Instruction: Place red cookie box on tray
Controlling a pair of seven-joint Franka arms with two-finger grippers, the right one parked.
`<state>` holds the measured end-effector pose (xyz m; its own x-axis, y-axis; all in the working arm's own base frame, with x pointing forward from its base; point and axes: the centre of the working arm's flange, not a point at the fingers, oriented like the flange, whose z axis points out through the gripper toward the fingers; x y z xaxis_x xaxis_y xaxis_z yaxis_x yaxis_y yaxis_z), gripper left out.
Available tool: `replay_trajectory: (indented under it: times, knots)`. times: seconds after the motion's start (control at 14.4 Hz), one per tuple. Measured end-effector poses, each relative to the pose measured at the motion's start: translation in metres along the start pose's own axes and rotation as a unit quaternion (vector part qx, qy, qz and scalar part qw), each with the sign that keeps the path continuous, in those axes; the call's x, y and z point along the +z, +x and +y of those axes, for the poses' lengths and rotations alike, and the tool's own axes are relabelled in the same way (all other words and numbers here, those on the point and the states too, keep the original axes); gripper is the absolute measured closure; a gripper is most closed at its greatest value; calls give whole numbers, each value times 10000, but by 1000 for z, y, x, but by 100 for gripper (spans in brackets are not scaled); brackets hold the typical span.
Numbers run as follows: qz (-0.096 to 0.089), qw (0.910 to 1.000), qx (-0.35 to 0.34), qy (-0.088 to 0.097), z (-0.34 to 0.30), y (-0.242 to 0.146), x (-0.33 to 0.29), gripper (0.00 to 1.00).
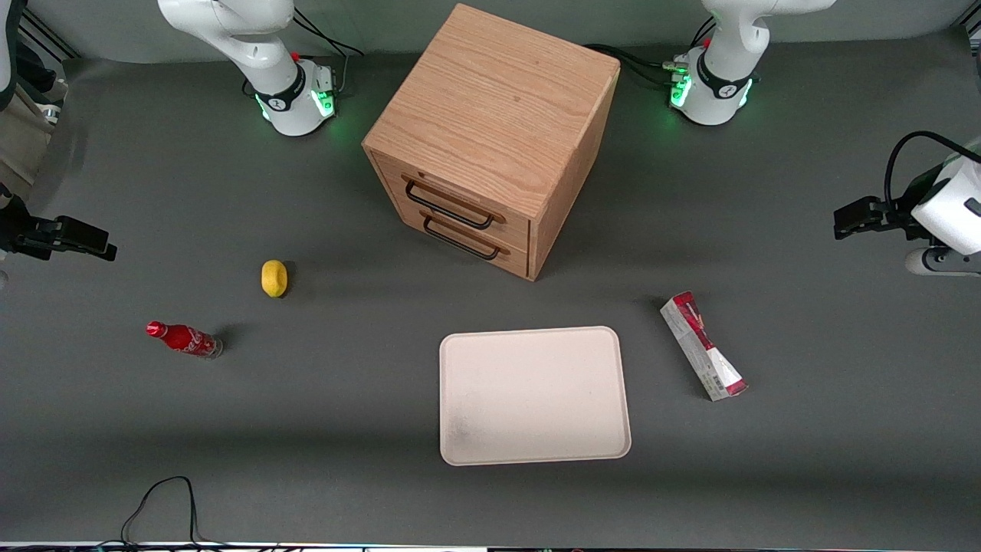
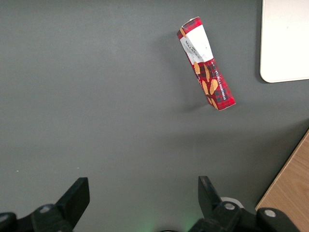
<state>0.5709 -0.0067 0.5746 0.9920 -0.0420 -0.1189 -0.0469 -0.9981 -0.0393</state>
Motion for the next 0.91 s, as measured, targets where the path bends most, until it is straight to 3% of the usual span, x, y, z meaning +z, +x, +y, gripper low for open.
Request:
replay_trajectory:
  times: [0.42,0.7,0.91]
  knots:
    - [33,9999,-110,-1,1,0,-3,0]
    - [136,9959,-893,-36,45,22,-7,0]
    - [15,9854,-1703,-25,112,57,12,0]
